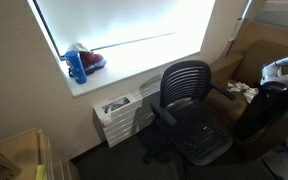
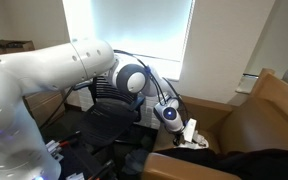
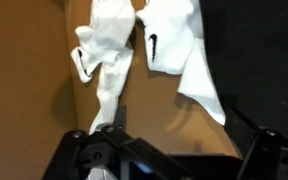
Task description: Pick the black garment on the chair, put it on the sofa then move the black chair
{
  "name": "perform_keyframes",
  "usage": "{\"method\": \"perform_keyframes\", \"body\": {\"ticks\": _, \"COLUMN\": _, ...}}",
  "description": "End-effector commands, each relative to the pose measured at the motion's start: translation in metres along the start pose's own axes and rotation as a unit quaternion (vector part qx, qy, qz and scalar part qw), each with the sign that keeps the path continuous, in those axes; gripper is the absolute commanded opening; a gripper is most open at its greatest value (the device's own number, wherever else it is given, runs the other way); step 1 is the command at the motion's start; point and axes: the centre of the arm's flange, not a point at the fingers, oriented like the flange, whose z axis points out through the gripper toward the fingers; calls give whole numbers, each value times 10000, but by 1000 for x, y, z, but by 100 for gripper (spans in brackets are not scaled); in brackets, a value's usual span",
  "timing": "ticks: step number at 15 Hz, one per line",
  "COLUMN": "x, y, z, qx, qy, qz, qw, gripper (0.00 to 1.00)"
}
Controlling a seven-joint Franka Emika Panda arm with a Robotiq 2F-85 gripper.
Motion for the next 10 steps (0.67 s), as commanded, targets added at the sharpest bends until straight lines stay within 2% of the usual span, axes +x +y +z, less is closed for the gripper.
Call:
{"method": "perform_keyframes", "body": {"ticks": 1, "x": 4, "y": 11, "z": 61, "qx": 133, "qy": -250, "qz": 566, "qw": 9980, "gripper": 100}}
{"method": "perform_keyframes", "body": {"ticks": 5, "x": 19, "y": 19, "z": 74, "qx": -84, "qy": -456, "qz": 1086, "qw": 9930, "gripper": 100}}
{"method": "perform_keyframes", "body": {"ticks": 8, "x": 17, "y": 61, "z": 69, "qx": -623, "qy": -872, "qz": 1450, "qw": 9836, "gripper": 100}}
{"method": "perform_keyframes", "body": {"ticks": 10, "x": 9, "y": 84, "z": 63, "qx": -787, "qy": -1214, "qz": 1737, "qw": 9741, "gripper": 100}}
